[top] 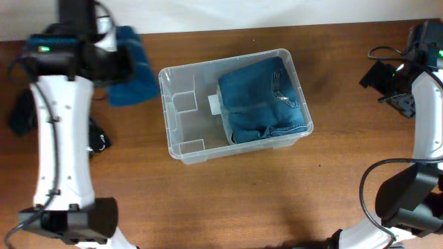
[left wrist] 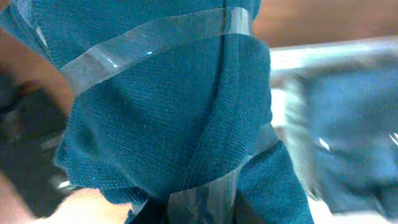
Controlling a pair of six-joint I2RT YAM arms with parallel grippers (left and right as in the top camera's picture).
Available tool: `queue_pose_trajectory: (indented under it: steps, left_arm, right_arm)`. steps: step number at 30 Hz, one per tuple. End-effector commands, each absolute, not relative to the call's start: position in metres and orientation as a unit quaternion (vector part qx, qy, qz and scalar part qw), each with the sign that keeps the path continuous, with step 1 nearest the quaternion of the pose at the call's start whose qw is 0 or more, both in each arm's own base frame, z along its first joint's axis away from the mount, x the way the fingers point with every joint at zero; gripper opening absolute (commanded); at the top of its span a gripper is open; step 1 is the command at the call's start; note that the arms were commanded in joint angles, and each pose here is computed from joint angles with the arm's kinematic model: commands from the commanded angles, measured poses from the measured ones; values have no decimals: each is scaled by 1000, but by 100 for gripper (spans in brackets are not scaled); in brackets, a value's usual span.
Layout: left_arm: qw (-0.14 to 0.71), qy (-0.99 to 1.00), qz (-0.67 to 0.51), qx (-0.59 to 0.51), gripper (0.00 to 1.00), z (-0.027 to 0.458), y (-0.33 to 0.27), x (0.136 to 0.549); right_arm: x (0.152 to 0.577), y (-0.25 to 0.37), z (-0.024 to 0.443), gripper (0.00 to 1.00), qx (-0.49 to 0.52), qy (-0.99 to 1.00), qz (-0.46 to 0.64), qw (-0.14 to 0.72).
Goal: Pack container
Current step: 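Carry the teal sweater with the left gripper into the bin's left side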
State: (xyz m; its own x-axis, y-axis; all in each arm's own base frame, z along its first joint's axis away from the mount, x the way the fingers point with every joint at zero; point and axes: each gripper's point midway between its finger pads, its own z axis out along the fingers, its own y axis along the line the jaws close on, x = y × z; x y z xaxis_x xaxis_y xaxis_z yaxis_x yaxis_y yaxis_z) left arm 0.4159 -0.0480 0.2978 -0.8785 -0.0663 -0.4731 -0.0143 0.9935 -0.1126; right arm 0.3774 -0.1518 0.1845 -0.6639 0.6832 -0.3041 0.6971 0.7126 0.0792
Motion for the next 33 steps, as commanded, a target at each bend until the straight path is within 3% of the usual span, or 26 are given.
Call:
queue_pose_trajectory:
  steps: [1,4,17,25,26,27,28,31,33]
  left_arm:
    - [257,961,-79,65,1,314,-110,398]
    - [241,963,-72,93,1,307,-139,384]
    - [179,983,-24,22,1,244,-188,353]
    - [185,982,-20,37,1,197,-193,372]
    - [185,982,-18,45,14,196,-192,372]
    - [185,981,-15,58,33,196,-191,373]
    - [185,980,-13,69,59,197,-190,373]
    - [187,979,-9,86,83,198,-188,374]
    - [190,978,-10,83,87,204,-185,376]
  right_arm:
    - [377,-154,185,99,383,910,-26,158]
    - [377,-154,185,99,383,910,-26,158]
    - [377,-154,185,99,383,910,-26,158]
    - [377,-154,185,98,383,910,-26,158]
    - [377,-154,185,99,383,910,-26,158]
    - [377,-154,185,99,383,910,-26,158]
    - [377,-154,185,99,383,910,-26,158]
    - [377,-154,185,98,383,910,-26,158]
    - [377,-154,185,99,383,910,-26,158]
